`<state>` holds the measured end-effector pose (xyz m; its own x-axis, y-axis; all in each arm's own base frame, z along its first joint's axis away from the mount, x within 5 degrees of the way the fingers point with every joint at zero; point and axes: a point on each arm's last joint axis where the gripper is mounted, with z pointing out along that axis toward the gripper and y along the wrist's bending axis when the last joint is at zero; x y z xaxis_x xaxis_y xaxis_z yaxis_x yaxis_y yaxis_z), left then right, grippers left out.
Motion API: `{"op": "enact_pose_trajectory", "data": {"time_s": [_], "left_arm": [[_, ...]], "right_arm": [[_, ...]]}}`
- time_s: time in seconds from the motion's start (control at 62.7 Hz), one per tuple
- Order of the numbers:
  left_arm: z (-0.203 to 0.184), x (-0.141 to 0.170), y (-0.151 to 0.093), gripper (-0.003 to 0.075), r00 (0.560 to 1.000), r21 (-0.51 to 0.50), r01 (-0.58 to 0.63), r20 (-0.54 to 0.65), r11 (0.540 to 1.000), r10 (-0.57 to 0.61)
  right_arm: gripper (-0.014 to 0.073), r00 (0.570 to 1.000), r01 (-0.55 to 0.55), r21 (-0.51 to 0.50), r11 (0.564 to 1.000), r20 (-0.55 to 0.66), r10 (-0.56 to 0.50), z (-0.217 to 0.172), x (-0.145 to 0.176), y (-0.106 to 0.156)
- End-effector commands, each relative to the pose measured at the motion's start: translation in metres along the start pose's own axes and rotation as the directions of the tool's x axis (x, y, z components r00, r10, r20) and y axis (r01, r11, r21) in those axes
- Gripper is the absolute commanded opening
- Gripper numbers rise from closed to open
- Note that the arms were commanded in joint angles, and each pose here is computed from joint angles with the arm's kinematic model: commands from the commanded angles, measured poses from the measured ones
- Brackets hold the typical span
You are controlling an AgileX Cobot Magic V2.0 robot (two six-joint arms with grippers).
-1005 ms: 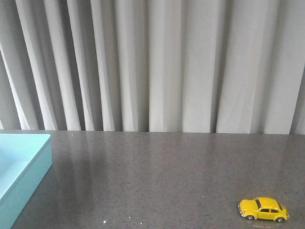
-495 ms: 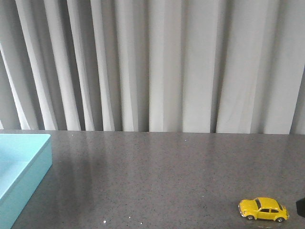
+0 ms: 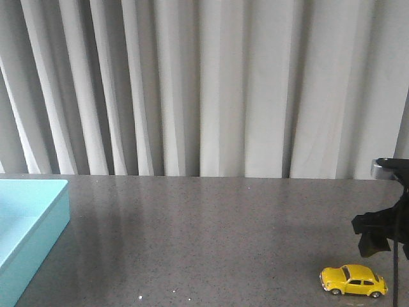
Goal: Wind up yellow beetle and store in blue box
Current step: 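Move the right gripper over the yellow toy beetle car, then lower the right gripper and press down on the yellow car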
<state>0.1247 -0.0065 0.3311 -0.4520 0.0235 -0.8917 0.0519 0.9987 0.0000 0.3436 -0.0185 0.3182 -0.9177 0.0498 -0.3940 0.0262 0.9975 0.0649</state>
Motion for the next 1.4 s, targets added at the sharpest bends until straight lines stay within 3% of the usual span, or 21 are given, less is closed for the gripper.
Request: {"op": "enact_pose_trajectory", "data": {"time_s": [0.0,0.303,0.606,1.021,1.229,1.388], "left_arm": [[-0.004,-0.016,0.000,0.0486,0.996,0.000,0.006,0.093,1.000,-0.006],[-0.004,-0.016,0.000,0.0486,0.996,0.000,0.006,0.093,1.000,-0.006],[-0.004,-0.016,0.000,0.0486,0.996,0.000,0.006,0.093,1.000,-0.006],[-0.004,-0.016,0.000,0.0486,0.996,0.000,0.006,0.093,1.000,-0.006],[-0.004,-0.016,0.000,0.0486,0.996,0.000,0.006,0.093,1.000,-0.006],[-0.004,-0.016,0.000,0.0486,0.996,0.000,0.006,0.093,1.000,-0.006]], "right_arm": [[0.0526,1.000,0.005,0.002,1.000,0.027,-0.005,-0.006,-0.019,0.001],[0.0526,0.995,0.017,0.026,1.000,-0.099,-0.014,0.041,-0.046,-0.006],[0.0526,0.986,0.011,0.021,1.000,-0.165,-0.008,0.080,-0.048,-0.009],[0.0526,0.980,0.019,0.035,0.999,-0.196,-0.011,0.093,-0.047,-0.013],[0.0526,0.967,0.047,0.112,0.993,-0.253,-0.017,0.091,-0.042,-0.030],[0.0526,0.958,-0.011,0.098,0.995,-0.283,0.038,0.086,-0.035,-0.066]]}}
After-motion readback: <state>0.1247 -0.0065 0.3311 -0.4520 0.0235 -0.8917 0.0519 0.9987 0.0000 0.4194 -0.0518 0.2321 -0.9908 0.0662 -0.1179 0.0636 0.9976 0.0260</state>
